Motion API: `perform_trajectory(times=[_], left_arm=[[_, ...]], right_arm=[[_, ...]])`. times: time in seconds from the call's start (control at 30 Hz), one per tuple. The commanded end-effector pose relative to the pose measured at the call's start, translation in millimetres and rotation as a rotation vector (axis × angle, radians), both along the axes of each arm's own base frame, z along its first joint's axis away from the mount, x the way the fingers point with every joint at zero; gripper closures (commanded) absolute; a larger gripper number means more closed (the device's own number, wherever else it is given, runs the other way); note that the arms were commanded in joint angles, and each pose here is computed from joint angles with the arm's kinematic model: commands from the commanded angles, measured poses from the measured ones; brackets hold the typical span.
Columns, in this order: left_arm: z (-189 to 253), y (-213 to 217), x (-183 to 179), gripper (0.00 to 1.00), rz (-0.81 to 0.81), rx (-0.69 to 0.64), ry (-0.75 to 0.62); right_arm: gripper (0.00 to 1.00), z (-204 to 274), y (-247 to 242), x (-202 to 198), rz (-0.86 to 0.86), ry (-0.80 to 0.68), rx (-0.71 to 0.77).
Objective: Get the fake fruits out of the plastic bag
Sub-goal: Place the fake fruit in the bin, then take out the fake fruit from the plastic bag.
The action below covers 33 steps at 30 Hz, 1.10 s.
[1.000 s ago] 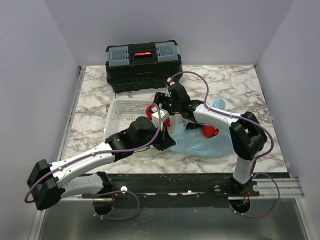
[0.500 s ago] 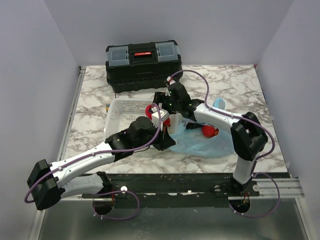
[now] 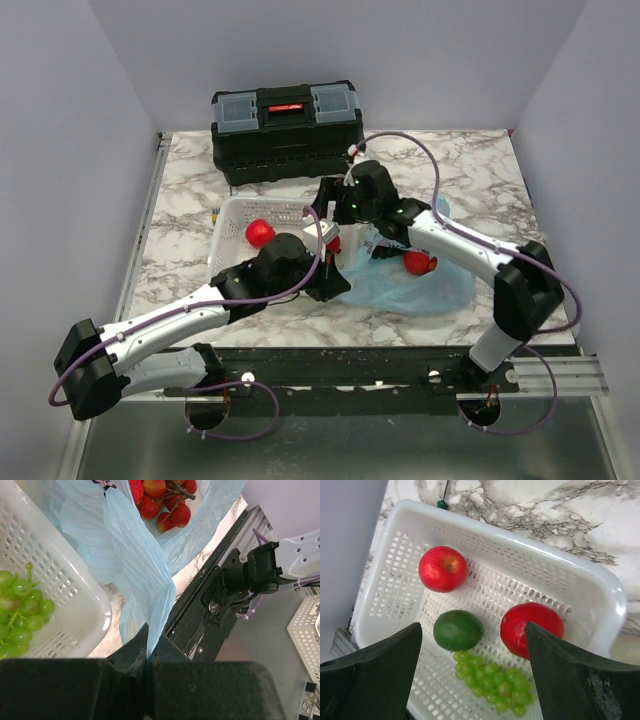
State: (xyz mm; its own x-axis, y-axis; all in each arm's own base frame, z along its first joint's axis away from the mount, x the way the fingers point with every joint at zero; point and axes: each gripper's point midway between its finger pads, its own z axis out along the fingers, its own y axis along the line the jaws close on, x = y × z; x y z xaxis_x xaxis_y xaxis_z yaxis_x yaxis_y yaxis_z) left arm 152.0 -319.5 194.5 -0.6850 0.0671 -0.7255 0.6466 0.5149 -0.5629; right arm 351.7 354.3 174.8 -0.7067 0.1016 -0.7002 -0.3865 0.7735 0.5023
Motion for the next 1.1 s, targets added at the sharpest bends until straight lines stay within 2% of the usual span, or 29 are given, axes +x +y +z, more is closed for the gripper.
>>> perform_trajectory(times=[0.0,0.23,0.43,0.6,0.7,0.77,0.83,0.97,1.07], left_arm=[[15.0,-0.5,1.3,1.0,0.007,-0.022,-0.023],[20.1,0.3,9.3,1.0,0.037,-0.016,-0.052],[34.8,-2.5,18.2,1.0,0.052,-0.017,-0.095],[37.2,-5.9,22.6,1.0,0.058,-0.004,-0.094],[35.0,-8.2,22.0,1.0,0.053,-0.003,-0.081],[32.9,-9.0,22.5,1.0,0.055,-0.002,-0.073],[30.0,-9.6,22.2,1.0,0.054,0.003,-0.065],[24.1,-7.9,21.7,1.0,0.061,0.016,-0.053],[19.9,-6.8,21.4,1.0,0.065,0.022,-0.045]], right_arm=[[0.15,34.6,-39.3,-16.3,-0.077,-0.093,-0.036],[0.17,70.7,-105.0,-61.8,-0.159,-0.166,-0.064],[0.24,87.5,-126.9,-101.0,-0.115,-0.168,-0.025],[0.28,70.1,-135.0,-128.7,-0.029,-0.132,-0.054],[0.39,40.7,-135.5,-140.1,0.018,-0.049,-0.11],[0.48,19.5,-139.3,-142.1,-0.01,0.012,-0.137],[0.52,8.8,-142.3,-144.2,-0.043,0.043,-0.128],[0.53,4.0,-157.8,-140.8,-0.144,0.033,-0.133],[0.53,-8.9,-175.8,-136.1,-0.252,0.059,-0.19]])
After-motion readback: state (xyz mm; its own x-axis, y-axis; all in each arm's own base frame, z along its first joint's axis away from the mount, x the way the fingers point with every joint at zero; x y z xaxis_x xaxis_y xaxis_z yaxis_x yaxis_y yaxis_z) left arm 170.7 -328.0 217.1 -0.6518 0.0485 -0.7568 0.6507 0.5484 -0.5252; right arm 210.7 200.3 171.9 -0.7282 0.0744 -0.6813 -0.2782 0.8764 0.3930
